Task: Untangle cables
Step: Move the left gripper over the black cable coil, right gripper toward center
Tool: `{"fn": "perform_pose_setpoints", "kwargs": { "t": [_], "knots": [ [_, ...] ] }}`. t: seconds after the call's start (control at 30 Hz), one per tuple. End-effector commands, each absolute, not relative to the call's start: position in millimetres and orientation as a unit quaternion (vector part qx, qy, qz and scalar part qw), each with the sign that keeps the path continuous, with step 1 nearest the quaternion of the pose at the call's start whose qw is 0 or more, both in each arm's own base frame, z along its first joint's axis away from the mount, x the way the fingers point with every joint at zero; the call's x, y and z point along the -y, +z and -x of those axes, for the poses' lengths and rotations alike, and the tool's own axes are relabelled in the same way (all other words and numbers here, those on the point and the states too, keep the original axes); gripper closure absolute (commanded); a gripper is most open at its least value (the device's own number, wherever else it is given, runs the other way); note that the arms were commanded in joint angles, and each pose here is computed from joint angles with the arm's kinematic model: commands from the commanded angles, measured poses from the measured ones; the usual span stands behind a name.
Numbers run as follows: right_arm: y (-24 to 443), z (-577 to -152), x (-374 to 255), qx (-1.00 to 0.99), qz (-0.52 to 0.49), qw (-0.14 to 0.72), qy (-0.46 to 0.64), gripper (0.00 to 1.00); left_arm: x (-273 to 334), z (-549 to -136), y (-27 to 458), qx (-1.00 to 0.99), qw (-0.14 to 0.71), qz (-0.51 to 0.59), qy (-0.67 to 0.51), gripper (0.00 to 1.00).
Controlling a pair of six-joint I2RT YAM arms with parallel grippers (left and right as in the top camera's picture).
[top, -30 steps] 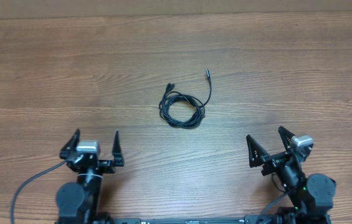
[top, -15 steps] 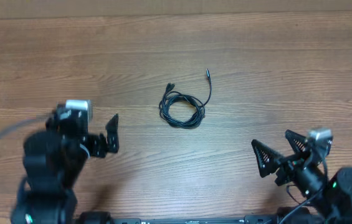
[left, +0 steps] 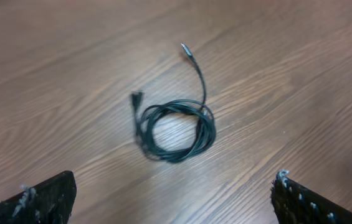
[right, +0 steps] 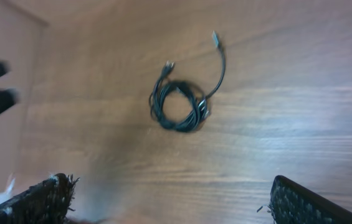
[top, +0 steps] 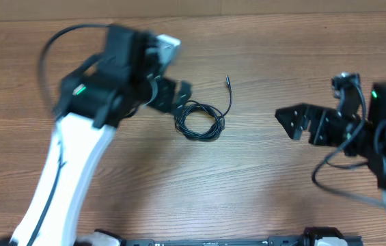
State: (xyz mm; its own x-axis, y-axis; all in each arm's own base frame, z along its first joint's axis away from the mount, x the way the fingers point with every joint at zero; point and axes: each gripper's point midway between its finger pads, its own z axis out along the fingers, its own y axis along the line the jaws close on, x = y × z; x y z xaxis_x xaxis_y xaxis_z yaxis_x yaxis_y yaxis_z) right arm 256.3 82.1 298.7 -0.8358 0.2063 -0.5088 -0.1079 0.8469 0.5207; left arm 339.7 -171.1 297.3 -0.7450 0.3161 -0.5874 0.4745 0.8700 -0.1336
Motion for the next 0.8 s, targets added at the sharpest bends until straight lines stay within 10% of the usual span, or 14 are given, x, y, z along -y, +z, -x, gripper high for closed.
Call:
{"fn": "perform_pose_setpoints", "kwargs": {
  "t": [0.0, 0.2, 0.77],
  "knots": [
    [291.2, -267.5, -92.8, -0.918, -0.01, 0.251, 0.307, 0.0, 194.2, -359.8, 267.5, -0.921, 0.256, -0.257, -0.14, 0.0],
    [270.6, -281.2, -92.1, -0.928, -0.023, 0.214, 0.305, 0.02, 210.2, -395.0, 187.5, -0.92, 0.195, -0.322, -0.109, 0.35],
    [264.5, -283.6, -85.3, -0.934, -0.031, 0.213, 0.284, 0.02, 224.5, -416.3, 44.2, -0.875, 0.095, -0.464, -0.102, 0.49]
  ]
}}
